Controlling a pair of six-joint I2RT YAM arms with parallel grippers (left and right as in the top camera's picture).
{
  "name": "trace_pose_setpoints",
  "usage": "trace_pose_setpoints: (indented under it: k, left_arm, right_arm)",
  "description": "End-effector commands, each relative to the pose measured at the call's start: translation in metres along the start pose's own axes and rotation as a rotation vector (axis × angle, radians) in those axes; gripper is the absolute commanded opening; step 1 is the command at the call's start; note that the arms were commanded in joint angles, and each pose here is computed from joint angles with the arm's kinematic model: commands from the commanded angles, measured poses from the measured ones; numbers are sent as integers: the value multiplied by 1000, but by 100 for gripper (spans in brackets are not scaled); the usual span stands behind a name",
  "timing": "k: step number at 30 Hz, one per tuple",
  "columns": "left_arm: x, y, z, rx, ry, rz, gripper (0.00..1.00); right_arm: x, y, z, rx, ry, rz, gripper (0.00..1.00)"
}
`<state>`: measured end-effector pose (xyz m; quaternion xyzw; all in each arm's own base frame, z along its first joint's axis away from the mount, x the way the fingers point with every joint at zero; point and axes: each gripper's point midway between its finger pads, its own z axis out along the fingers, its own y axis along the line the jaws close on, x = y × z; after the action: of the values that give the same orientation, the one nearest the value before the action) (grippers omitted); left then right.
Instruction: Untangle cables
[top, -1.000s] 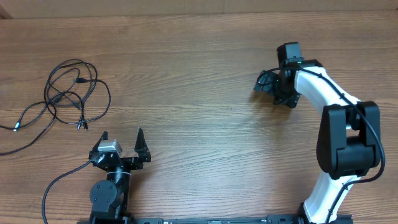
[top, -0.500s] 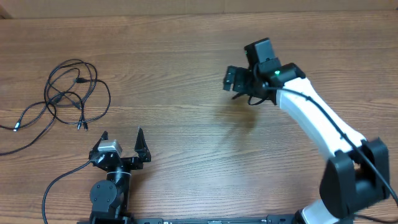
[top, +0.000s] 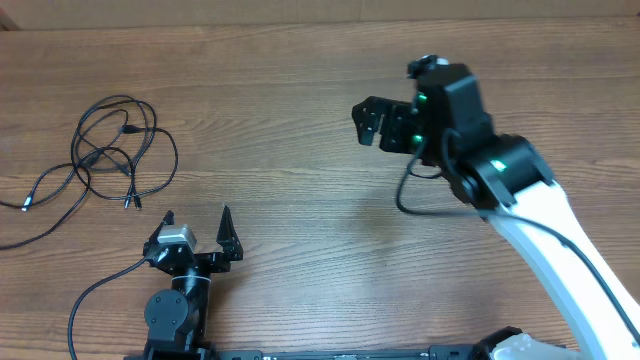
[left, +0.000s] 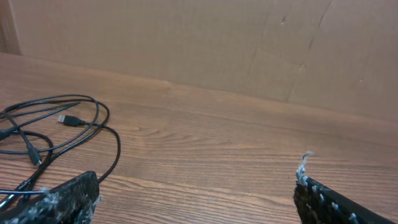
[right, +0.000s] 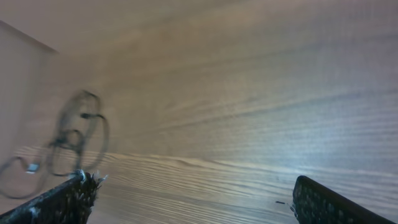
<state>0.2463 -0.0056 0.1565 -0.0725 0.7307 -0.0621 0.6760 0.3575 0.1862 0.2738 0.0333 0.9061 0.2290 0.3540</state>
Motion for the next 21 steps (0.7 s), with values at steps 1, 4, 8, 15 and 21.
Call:
trace_pose_setpoints:
  k: [1, 4, 8, 15, 21]
  left_arm:
    - [-1, 0, 0, 3, -8, 25, 100]
    - [-1, 0, 0, 3, -8, 25, 100]
    - [-1, 0, 0, 3, -8, 25, 99]
    - [-1, 0, 0, 3, -8, 25, 99]
    - [-1, 0, 0, 3, -8, 25, 100]
  right_arm:
    - [-11, 7, -30, -36, -71, -4, 100]
    - [-12, 8, -34, -41, -79, -5, 100]
    - [-11, 7, -35, -39, -77, -4, 100]
    - [-21, 8, -74, -69, -156, 3, 100]
    - [-49, -25, -113, -19, -292, 71, 100]
